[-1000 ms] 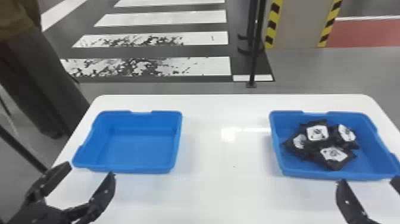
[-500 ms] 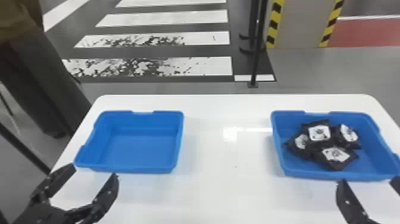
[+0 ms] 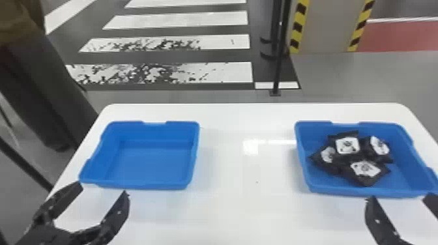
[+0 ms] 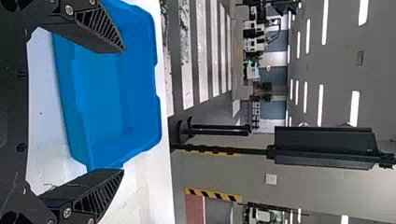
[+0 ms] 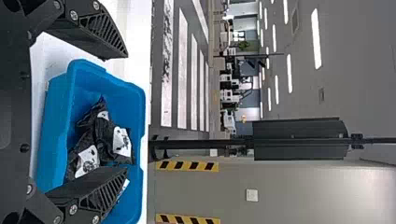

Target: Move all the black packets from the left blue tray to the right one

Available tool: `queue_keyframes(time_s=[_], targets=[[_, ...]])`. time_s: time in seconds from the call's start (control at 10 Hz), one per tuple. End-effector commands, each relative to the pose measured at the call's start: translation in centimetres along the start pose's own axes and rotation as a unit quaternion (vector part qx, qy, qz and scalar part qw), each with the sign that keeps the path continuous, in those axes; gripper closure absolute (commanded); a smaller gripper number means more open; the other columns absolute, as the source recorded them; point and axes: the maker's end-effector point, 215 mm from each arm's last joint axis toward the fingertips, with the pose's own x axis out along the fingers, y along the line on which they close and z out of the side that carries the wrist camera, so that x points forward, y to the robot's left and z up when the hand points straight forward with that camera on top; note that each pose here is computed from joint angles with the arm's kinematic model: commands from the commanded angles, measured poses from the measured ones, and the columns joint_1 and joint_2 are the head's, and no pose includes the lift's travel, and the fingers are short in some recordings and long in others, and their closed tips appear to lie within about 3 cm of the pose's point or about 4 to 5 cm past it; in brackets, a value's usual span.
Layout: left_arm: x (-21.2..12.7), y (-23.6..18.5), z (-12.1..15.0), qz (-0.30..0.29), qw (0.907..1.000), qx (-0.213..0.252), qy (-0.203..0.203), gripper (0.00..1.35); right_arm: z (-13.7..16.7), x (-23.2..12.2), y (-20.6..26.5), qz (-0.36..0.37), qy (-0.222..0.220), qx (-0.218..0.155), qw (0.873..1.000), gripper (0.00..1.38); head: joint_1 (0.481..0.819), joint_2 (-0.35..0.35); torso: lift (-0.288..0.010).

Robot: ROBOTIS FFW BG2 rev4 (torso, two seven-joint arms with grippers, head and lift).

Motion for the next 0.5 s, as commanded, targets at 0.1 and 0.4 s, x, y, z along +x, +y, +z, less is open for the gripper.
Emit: queue_keyframes(time_s=[0.1, 0.4], targets=[[0.0, -0.08, -0.11, 0.0, 1.0, -0.004, 0.001, 0.13, -0.1, -0.01, 0.02, 0.0, 0.0, 0.007, 1.0, 0.17, 0.695, 0.096, -0.14], [0.0, -0.09, -0.4, 0.0, 1.0, -0.008, 0.004, 0.13, -0.09, -0.01, 0.02, 0.0, 0.0, 0.007, 1.0, 0.17, 0.695, 0.095, -0.14]])
